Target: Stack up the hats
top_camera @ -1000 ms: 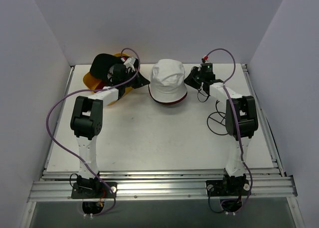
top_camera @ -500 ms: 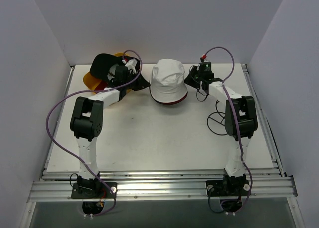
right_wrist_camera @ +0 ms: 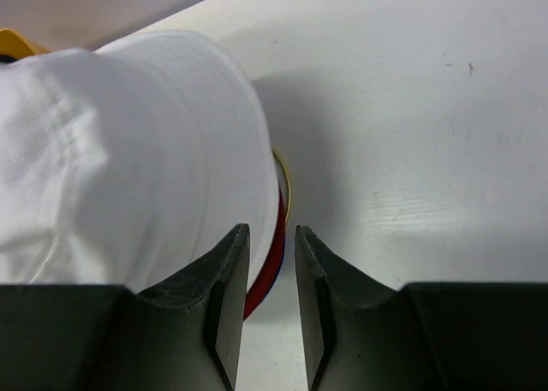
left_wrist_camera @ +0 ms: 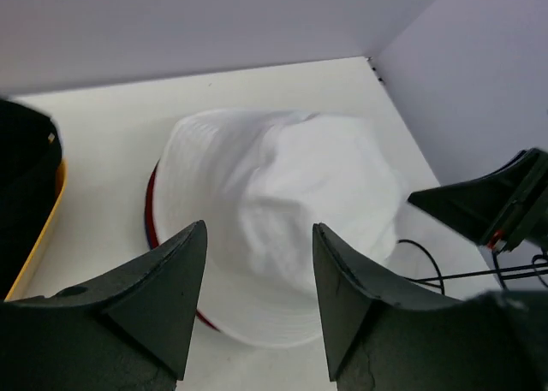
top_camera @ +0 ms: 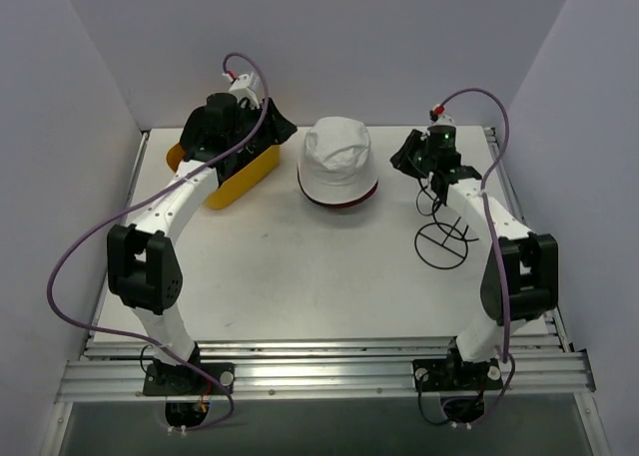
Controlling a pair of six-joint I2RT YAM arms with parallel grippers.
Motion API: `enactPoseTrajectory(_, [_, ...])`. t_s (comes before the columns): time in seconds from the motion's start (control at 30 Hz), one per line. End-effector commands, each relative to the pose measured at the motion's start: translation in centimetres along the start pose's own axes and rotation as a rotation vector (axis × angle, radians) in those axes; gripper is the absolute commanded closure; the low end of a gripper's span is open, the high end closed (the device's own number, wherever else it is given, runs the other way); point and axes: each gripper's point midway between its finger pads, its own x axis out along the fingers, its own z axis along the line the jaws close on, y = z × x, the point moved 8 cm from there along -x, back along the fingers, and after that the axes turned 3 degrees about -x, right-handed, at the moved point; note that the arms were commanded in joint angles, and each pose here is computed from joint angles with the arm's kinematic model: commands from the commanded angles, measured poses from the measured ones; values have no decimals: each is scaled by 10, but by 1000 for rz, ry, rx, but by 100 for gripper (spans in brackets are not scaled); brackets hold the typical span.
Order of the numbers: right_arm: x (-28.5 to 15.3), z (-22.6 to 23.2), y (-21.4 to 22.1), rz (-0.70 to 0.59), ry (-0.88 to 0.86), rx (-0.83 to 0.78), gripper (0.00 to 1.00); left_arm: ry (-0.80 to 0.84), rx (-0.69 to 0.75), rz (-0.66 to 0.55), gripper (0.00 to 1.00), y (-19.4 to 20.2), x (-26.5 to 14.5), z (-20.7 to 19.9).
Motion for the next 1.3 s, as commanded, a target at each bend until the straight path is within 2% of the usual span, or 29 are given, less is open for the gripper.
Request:
enactPoseTrajectory(0.0, [-24, 30, 9, -50, -109, -40, 75, 48, 136, 5, 39, -18, -7, -54])
enactPoseTrajectory(0.03, [-28, 38, 11, -56, -129, -46, 75, 71, 161, -22, 39, -31, -8, -69])
enactPoseTrajectory(0.1, [-35, 61, 16, -71, -198, -51, 75, 99, 176, 2, 39, -27, 0, -80])
enactPoseTrajectory(0.27, [-25, 74, 39, -68, -226, -46, 76, 163, 171, -1, 39, -25, 19, -95])
enactPoseTrajectory(0.53, [15, 59, 77, 7, -148, -41, 77, 183, 140, 70, 39, 0, 53, -85])
enactPoseTrajectory(0.77, [32, 51, 92, 44, -121, -51, 78, 154, 128, 104, 39, 15, 70, -71])
enactPoseTrajectory(1.1, [20, 46, 84, 31, -81, -80, 78, 101, 122, 93, 39, 13, 67, -65])
enactPoseTrajectory(1.27, [-10, 51, 68, 17, -70, -119, 77, 90, 144, 33, 34, -16, 31, -87])
